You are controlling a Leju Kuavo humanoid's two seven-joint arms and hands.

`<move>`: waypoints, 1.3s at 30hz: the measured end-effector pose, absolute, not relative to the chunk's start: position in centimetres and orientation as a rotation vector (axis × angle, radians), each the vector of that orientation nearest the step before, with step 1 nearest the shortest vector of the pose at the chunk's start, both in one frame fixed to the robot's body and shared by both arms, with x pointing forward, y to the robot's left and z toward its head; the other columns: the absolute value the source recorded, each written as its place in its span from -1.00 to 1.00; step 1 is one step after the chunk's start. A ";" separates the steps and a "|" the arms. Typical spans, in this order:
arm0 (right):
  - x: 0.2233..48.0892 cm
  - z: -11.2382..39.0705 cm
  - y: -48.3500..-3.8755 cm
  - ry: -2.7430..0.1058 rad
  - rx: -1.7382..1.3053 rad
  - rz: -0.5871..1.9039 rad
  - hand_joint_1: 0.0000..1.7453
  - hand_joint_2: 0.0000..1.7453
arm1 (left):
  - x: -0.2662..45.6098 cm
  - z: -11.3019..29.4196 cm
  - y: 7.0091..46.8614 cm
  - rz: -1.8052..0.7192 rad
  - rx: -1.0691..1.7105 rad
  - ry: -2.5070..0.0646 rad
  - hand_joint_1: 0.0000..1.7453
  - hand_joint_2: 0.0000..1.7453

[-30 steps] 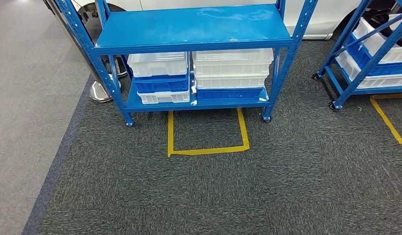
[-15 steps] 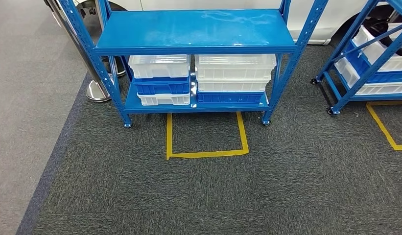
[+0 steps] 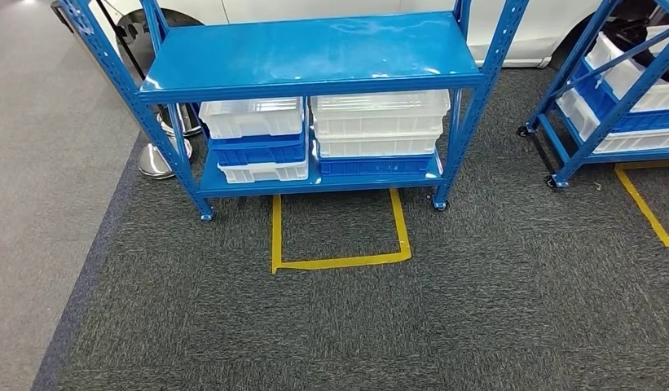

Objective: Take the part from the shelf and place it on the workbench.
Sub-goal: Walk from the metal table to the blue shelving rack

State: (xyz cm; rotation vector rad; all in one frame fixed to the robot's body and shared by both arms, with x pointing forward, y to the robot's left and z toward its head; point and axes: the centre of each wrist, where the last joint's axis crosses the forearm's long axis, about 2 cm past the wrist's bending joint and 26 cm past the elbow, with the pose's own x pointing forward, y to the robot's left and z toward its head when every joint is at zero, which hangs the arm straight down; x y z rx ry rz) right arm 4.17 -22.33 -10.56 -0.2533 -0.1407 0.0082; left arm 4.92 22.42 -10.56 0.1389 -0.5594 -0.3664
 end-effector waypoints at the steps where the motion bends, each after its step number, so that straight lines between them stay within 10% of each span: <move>1: 4.2 -10.6 -22.3 -0.141 -0.253 0.009 -1.00 -1.00 | 4.9 -10.6 22.4 -0.367 0.139 -0.559 -1.00 -1.00; 39: 4.3 -10.5 -22.1 -0.143 -0.243 0.020 -1.00 -1.00 | 4.8 -10.6 22.7 -0.366 0.143 -0.557 -1.00 -1.00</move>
